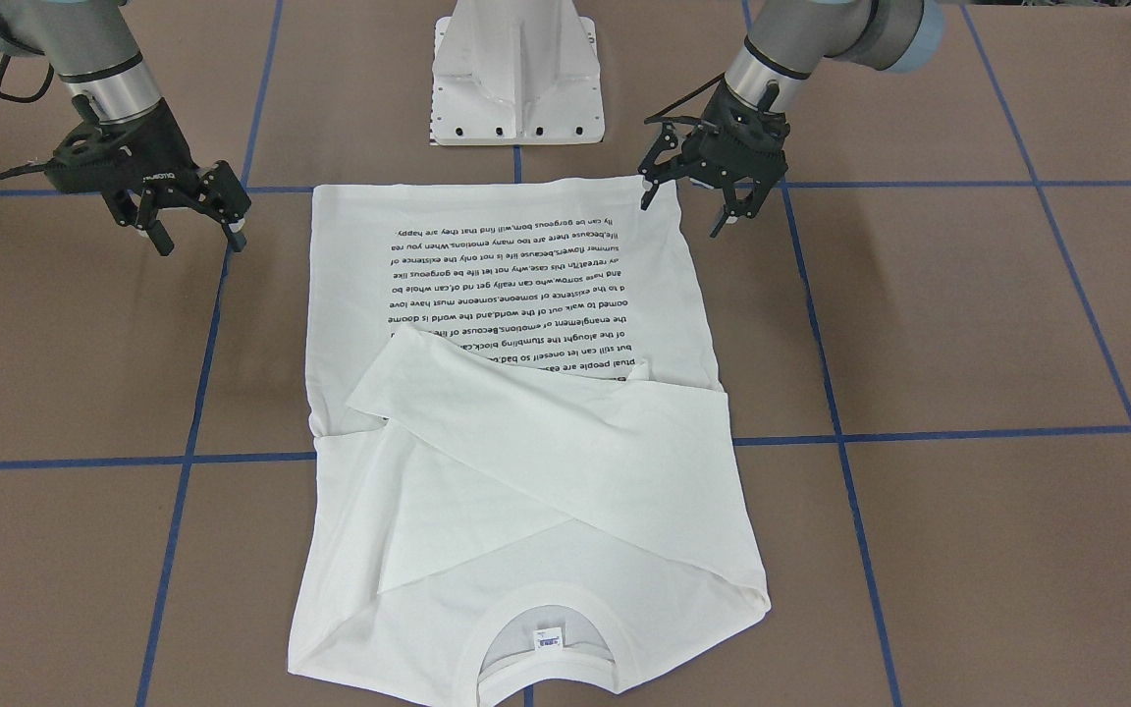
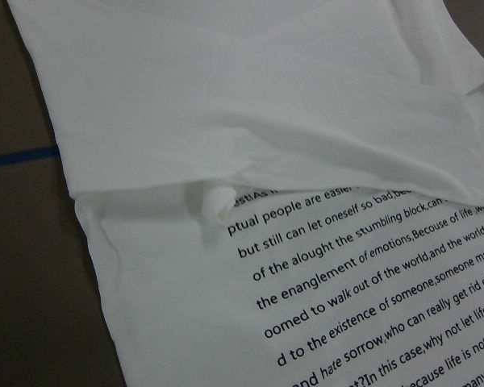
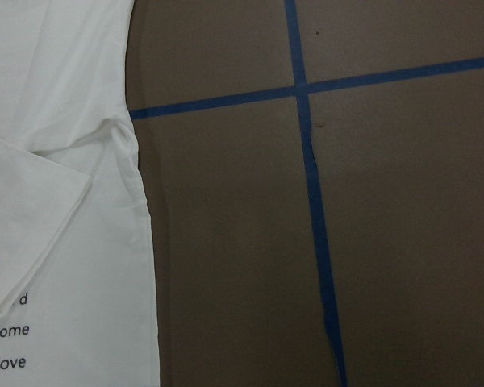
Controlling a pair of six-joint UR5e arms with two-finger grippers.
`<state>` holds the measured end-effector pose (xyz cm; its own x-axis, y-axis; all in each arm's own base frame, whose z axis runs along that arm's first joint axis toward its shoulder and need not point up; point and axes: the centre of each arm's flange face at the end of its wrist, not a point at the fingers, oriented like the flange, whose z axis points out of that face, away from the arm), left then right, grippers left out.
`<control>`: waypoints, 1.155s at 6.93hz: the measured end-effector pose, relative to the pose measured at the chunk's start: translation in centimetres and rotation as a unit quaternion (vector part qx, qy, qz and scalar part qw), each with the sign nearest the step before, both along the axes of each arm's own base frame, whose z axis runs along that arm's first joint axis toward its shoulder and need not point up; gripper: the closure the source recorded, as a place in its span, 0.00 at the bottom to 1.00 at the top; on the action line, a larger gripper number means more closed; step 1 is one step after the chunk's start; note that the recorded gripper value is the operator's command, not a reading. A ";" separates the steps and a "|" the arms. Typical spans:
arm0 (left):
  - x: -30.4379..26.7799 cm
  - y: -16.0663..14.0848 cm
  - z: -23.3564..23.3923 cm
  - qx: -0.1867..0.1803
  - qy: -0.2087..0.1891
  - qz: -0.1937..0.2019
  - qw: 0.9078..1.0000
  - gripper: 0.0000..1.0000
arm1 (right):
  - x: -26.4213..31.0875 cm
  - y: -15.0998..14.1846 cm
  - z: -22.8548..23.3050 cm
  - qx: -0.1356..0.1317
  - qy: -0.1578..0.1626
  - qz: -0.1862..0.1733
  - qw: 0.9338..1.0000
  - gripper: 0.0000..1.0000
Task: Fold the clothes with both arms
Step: 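Move both grippers to the shirt hem corners nearest the robot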
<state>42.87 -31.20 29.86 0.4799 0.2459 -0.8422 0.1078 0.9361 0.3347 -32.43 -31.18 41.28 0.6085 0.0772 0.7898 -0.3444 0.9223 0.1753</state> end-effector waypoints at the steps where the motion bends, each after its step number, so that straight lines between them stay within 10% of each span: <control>1: 1.2 1.8 1.3 -0.021 -0.015 -0.008 1.000 0.00 | -0.8 1.3 -0.7 -0.007 0.013 -0.001 1.000 0.00; 3: 3.3 5.2 3.0 -0.056 -0.046 -0.009 0.997 0.01 | -1.9 3.4 -2.6 -0.037 0.050 -0.007 0.998 0.00; 5: 5.0 8.2 3.8 -0.080 -0.068 -0.007 0.994 0.46 | -2.9 4.9 -3.0 -0.047 0.062 -0.012 0.997 0.00; 8: 6.4 10.9 4.4 -0.119 -0.085 -0.011 0.989 0.59 | -3.4 5.6 -3.0 -0.044 0.067 -0.016 0.997 0.00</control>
